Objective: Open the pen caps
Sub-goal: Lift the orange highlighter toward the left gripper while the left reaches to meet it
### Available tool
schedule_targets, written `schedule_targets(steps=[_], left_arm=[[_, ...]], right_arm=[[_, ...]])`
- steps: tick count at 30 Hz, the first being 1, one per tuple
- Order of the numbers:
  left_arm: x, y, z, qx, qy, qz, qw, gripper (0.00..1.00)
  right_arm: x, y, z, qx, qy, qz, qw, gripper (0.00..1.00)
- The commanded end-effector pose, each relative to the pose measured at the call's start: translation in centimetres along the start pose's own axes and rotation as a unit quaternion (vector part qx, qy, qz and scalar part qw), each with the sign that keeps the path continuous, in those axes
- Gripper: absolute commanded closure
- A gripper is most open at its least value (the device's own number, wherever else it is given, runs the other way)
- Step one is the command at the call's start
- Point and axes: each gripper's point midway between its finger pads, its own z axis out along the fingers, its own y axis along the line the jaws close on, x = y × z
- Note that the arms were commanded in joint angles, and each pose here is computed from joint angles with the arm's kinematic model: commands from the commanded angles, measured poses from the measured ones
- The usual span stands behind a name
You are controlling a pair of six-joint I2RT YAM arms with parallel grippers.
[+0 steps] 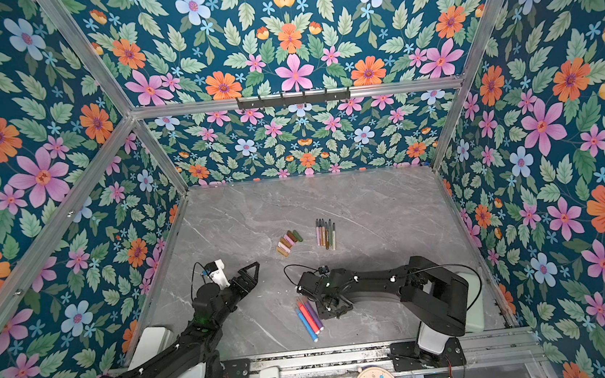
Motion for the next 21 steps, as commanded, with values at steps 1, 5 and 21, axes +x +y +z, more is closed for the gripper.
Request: schedule_targets(steps=[1,5,21], left_arm=[[-0.5,-0.5,-0.1,0.007,-0.010,0.006,1.000,0.00],[-0.6,-1.0,-0.4,0.021,-0.015,0.012,1.000,0.00],[0.1,-3.3,-0.4,0.085,0.009,0.040,0.996,0.03]], right_arm=[[0.7,-1.5,0.3,0.033,0.011,0.006,0.999,0.75],[0.2,-1.0,-0.7,0.016,-0.004,0.002,1.000,0.80],[-0.8,0.1,-2.2,-0.018,-0.030,-0.023,0.999,0.88]])
